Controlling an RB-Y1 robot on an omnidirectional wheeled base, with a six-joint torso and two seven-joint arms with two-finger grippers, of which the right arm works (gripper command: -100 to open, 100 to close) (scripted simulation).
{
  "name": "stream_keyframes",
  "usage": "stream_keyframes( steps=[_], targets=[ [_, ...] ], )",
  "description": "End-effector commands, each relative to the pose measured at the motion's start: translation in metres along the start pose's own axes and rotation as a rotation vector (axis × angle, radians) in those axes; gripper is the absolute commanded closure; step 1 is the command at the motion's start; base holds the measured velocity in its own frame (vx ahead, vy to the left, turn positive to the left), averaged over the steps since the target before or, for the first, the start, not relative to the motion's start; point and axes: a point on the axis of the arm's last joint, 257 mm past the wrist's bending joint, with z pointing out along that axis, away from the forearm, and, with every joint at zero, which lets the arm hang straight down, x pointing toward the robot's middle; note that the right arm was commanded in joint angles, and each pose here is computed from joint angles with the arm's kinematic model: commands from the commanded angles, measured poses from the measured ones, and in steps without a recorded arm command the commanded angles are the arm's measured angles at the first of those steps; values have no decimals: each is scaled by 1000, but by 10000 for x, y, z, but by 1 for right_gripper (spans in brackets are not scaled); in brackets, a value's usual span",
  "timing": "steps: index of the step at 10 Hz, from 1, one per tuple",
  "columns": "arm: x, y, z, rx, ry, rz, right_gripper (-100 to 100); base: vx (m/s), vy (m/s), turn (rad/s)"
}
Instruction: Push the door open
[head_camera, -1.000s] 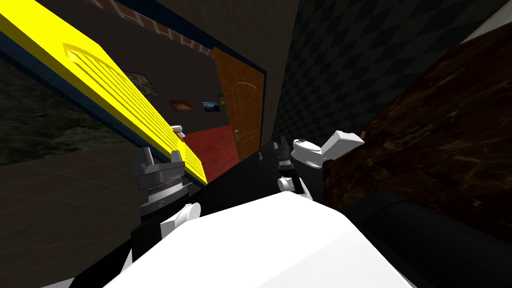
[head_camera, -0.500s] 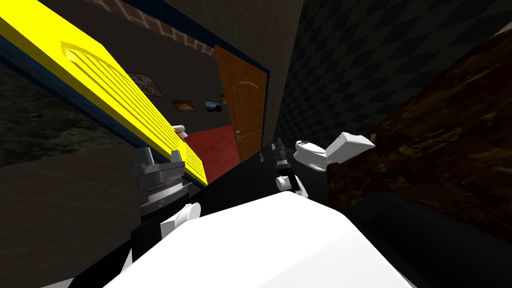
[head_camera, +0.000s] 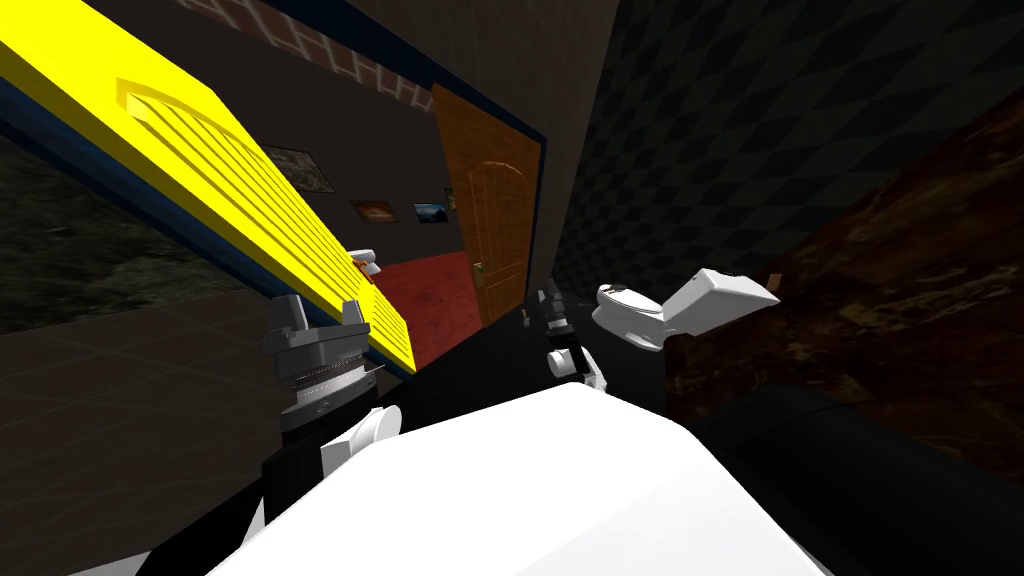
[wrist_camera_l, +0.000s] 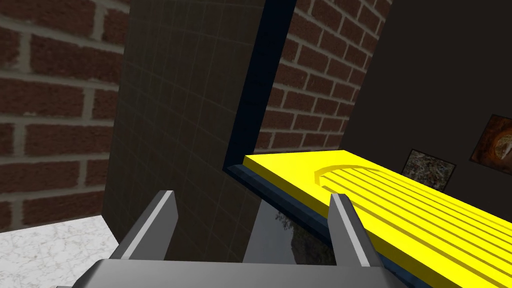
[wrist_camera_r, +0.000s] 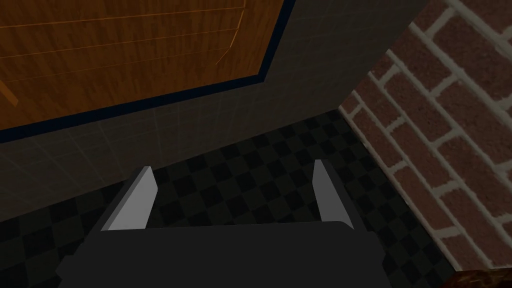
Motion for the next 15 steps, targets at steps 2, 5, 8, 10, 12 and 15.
stream_keyframes(
  steps=[2, 5, 8, 10, 12, 15],
  targets=[
    [48, -215, 24, 32, 13, 3, -100, 97, -19, 73],
    [110, -456, 57, 69, 28, 7, -100, 98, -22, 77],
    [178, -704, 88, 108, 44, 10, -100, 96, -22, 72],
    [226, -868, 106, 134, 54, 13, -100, 101, -20, 76],
    [277, -1031, 121, 161, 64, 15, -100, 94, -42, 77],
    [357, -1269, 141, 201, 80, 19, -100, 92, -34, 79]
  ],
)
